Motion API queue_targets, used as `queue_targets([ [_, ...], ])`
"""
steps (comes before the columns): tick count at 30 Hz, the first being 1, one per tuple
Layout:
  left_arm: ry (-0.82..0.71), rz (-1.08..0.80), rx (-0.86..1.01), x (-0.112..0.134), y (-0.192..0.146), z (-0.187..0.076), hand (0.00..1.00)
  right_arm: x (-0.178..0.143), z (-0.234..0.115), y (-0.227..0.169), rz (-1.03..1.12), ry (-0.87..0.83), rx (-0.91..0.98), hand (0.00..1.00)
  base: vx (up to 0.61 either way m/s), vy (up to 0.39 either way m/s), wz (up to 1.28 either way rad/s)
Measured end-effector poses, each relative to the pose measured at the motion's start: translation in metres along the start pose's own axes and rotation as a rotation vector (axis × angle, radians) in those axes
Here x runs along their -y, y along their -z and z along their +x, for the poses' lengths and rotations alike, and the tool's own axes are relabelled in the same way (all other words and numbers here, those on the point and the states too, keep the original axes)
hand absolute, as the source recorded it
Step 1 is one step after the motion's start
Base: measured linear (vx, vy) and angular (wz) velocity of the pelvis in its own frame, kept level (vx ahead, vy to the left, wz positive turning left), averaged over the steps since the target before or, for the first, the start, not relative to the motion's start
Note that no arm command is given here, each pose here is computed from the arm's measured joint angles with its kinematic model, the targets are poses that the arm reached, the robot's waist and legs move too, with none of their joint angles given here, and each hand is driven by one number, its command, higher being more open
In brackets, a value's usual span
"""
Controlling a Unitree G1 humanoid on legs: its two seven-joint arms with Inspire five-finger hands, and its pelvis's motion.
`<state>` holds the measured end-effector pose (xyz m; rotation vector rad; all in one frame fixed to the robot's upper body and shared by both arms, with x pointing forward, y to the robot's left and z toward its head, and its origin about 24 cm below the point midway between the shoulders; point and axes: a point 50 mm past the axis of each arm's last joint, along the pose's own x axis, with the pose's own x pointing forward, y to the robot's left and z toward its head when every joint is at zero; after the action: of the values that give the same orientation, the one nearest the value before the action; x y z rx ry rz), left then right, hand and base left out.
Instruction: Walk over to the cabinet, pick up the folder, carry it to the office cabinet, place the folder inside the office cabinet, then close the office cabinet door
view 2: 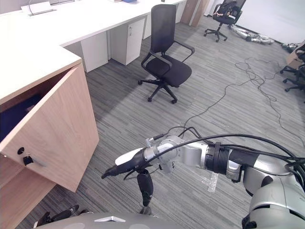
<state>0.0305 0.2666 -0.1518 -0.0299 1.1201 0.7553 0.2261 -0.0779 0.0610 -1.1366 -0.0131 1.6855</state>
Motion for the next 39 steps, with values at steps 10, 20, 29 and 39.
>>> queue_targets([
  [10,0.057,0.055,0.017,0.014,-0.002,-0.002,1.0,-0.05,0.002,0.045,0.264,0.058,-0.133,1.0,0.04,0.068,0.22],
  [20,0.196,0.121,0.035,0.046,0.009,-0.016,1.0,-0.089,-0.086,0.16,0.956,1.09,-0.654,1.0,0.05,0.117,0.46],
  [29,0.169,0.158,0.008,0.034,0.019,-0.016,1.0,-0.212,-0.181,0.161,1.538,2.368,-1.114,1.0,0.08,0.17,0.16],
  [39,0.178,0.194,-0.022,0.04,0.021,-0.017,1.0,-0.337,0.042,0.056,3.409,2.398,-1.201,1.0,0.04,-0.009,0.01],
])
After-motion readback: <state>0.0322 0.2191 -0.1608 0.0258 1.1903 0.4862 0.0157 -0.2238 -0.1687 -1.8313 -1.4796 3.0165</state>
